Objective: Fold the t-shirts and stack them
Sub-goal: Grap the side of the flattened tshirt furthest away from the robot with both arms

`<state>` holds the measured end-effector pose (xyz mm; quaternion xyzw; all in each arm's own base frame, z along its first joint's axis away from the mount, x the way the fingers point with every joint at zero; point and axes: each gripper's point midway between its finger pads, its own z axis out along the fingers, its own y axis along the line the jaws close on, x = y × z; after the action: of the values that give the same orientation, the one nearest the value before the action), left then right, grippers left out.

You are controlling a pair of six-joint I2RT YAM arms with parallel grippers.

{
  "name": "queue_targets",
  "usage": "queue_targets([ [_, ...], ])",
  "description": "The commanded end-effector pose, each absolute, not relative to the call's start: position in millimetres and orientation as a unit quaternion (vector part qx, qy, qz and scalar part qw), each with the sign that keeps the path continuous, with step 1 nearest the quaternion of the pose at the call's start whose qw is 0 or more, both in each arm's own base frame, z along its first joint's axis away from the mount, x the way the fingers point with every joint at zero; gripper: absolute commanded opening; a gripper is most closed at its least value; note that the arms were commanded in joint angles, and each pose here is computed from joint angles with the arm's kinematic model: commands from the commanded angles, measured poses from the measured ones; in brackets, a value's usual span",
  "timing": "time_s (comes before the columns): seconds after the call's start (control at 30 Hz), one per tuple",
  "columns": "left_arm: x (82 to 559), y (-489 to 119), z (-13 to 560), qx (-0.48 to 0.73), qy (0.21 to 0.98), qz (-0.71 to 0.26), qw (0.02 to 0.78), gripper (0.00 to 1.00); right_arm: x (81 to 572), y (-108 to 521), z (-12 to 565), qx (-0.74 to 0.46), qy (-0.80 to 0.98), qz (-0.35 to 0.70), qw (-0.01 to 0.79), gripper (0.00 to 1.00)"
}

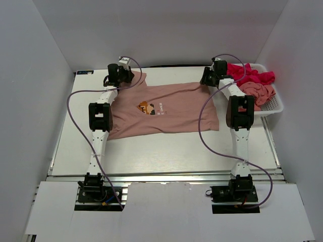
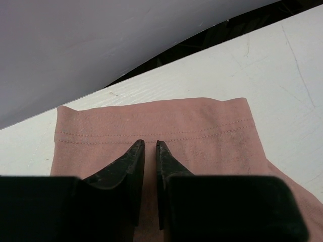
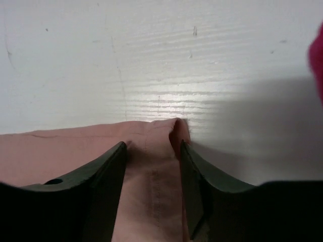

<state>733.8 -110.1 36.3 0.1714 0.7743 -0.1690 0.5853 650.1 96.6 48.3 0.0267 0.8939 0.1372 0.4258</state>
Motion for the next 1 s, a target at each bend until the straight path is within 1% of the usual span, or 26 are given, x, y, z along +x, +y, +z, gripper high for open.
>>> queue_targets([
  [0.0, 737.3, -104.2, 74.8, 0.175, 0.764, -0.16, 0.6, 0.25, 660.4, 101.1, 52.3, 0.016, 0.884, 0.161, 0.439, 0.5],
  [0.03, 737.3, -104.4, 74.5, 0.176, 0.764, -0.161, 0.6, 0.24, 661.5, 99.4, 52.6, 0.018, 0.883, 0.164, 0.44, 0.46],
  [0.13, 737.7, -103.5, 74.5, 0.176, 0.763, -0.161, 0.601, 0.22, 660.3, 99.9, 49.2, 0.02, 0.883, 0.171, 0.437, 0.43],
  [0.17, 737.7, -103.9, 74.1, 0.177, 0.763, -0.162, 0.6, 0.21, 661.3, 99.9, 50.4, 0.019, 0.881, 0.171, 0.44, 0.4],
  [0.2, 738.0, -102.6, 73.7, 0.176, 0.763, -0.16, 0.601, 0.19, 659.5, 99.7, 47.8, 0.019, 0.883, 0.171, 0.438, 0.34],
  [0.23, 738.0, -102.5, 72.6, 0.177, 0.763, -0.16, 0.6, 0.18, 659.4, 98.4, 47.5, 0.02, 0.882, 0.17, 0.439, 0.19],
  [0.27, 738.3, -101.7, 70.3, 0.176, 0.765, -0.158, 0.599, 0.16, 659.8, 98.0, 47.0, 0.02, 0.881, 0.169, 0.441, 0.12],
  [0.3, 738.7, -100.6, 70.6, 0.175, 0.764, -0.158, 0.6, 0.1, 659.6, 98.7, 48.5, 0.02, 0.881, 0.168, 0.442, 0.03],
  [0.33, 739.0, -100.6, 71.0, 0.176, 0.764, -0.157, 0.601, 0.06, 657.8, 96.8, 45.1, 0.022, 0.882, 0.166, 0.44, 0.0],
  [0.37, 739.4, -100.0, 70.5, 0.176, 0.764, -0.155, 0.601, 0.0, 657.5, 97.2, 45.8, 0.022, 0.882, 0.165, 0.441, 0.0],
  [0.57, 740.9, -85.5, 69.8, 0.167, 0.773, -0.134, 0.597, 0.0, 652.2, 102.0, 51.9, 0.022, 0.878, 0.183, 0.442, 0.0],
  [0.77, 747.4, -60.5, 100.6, 0.161, 0.761, -0.097, 0.62, 0.0, 648.3, 110.8, 50.9, 0.019, 0.876, 0.206, 0.435, 0.0],
  [0.8, 747.9, -57.0, 103.6, 0.161, 0.761, -0.092, 0.622, 0.07, 648.5, 111.5, 53.1, 0.017, 0.876, 0.208, 0.436, 0.0],
  [0.83, 748.4, -54.2, 107.2, 0.162, 0.759, -0.085, 0.625, 0.22, 648.1, 111.8, 52.9, 0.017, 0.876, 0.209, 0.435, 0.0],
  [0.87, 749.0, -52.3, 106.8, 0.162, 0.758, -0.082, 0.626, 0.53, 647.9, 112.3, 52.6, 0.016, 0.876, 0.21, 0.434, 0.0],
  [0.93, 749.9, -50.3, 107.0, 0.161, 0.758, -0.076, 0.628, 0.8, 647.9, 113.5, 55.5, 0.014, 0.875, 0.211, 0.436, 0.0],
  [0.97, 749.8, -50.6, 108.2, 0.164, 0.757, -0.075, 0.628, 0.91, 648.1, 112.2, 55.5, 0.014, 0.875, 0.209, 0.437, 0.0],
])
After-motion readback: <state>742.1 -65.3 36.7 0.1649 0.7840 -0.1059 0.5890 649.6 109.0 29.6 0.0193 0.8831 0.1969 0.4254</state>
